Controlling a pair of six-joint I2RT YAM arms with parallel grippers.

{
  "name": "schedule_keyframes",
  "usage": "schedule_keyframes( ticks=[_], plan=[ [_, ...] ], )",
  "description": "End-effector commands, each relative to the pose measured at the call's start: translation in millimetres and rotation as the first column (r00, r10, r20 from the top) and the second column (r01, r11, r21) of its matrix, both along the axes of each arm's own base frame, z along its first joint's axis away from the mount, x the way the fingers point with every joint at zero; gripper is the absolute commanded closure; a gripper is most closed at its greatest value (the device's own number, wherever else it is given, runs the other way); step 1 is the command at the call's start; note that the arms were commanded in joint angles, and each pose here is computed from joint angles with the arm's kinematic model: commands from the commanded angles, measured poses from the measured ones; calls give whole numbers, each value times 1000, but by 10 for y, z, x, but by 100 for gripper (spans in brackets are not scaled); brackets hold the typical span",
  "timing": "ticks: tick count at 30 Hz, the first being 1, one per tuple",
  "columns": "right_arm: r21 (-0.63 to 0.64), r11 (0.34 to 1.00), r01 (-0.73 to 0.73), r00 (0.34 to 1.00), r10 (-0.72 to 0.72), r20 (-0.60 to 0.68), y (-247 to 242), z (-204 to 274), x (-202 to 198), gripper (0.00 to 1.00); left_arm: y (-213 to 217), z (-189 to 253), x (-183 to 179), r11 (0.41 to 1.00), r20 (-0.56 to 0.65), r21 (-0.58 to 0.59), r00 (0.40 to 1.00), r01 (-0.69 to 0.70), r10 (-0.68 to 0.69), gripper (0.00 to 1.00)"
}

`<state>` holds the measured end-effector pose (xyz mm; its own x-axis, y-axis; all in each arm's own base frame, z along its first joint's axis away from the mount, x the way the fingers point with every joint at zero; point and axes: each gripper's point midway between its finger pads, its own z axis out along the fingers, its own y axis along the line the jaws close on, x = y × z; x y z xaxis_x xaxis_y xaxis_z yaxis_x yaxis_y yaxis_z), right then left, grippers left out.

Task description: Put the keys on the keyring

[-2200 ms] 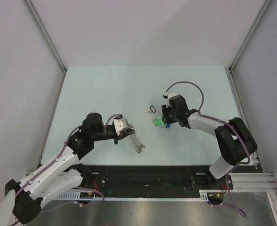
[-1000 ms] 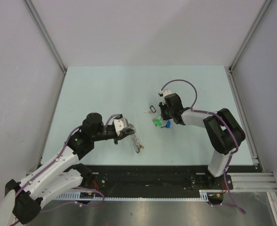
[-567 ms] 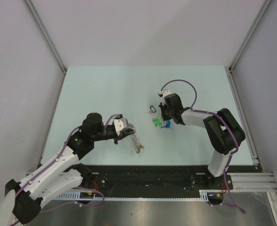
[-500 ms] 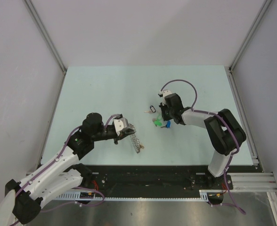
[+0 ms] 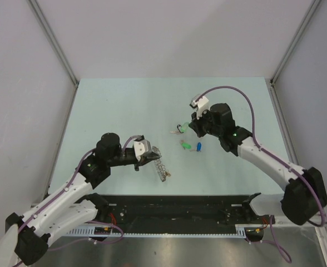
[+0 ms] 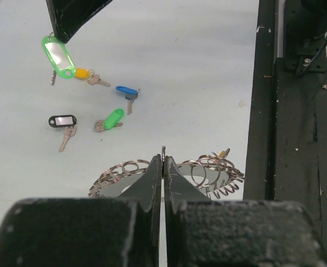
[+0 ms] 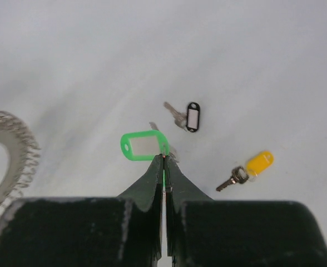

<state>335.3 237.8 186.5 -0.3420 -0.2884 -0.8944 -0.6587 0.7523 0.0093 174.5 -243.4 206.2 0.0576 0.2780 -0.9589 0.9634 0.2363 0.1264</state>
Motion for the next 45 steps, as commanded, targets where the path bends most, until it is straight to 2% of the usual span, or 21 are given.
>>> schedule_keyframes(
  ticks=[1, 5, 7, 9, 10, 11, 15, 20, 28, 33, 45],
  plan=[
    [37, 965, -261, 960, 255, 120, 138, 433, -444, 100, -118, 562, -54, 990, 105, -101, 991, 94, -83, 100],
    [55, 907, -417, 897, 401, 183, 203, 654, -781, 100, -164, 691, -28, 988, 118, -98, 987, 117, -105, 100],
    [60, 852, -520, 842, 499, 202, 257, 687, -983, 100, -186, 746, 1, 989, 116, -83, 987, 124, -114, 100],
    [61, 859, -508, 849, 488, 200, 257, 680, -978, 100, -200, 811, 12, 988, 128, -68, 983, 138, -129, 100],
    [56, 842, -537, 833, 518, 197, 266, 661, -1029, 100, -213, 792, 33, 989, 118, -59, 984, 138, -131, 100],
    [88, 778, -622, 777, 601, 187, 312, 659, -1214, 100, -217, 794, 42, 989, 120, -54, 984, 140, -132, 100],
    [92, 752, -653, 752, 629, 196, 338, 650, -1327, 100, -224, 725, -4, 985, 120, -58, 981, 164, -156, 100],
    [58, 682, -729, 674, 701, 234, 420, 690, -1556, 100, -237, 628, -102, 975, 104, -59, 973, 215, -208, 100],
    [-16, 694, -720, 668, 699, 255, 545, 691, -1688, 100, -261, 542, -260, 952, 72, -70, 953, 299, -294, 100],
    [-62, 731, -679, 690, 665, 286, 613, 726, -1684, 100, -266, 535, -354, 936, 64, -82, 939, 341, -337, 100],
    [-76, 702, -708, 650, 689, 321, 732, 809, -1876, 100, -237, 434, -391, 931, 69, -41, 931, 362, -358, 100]
  ],
)
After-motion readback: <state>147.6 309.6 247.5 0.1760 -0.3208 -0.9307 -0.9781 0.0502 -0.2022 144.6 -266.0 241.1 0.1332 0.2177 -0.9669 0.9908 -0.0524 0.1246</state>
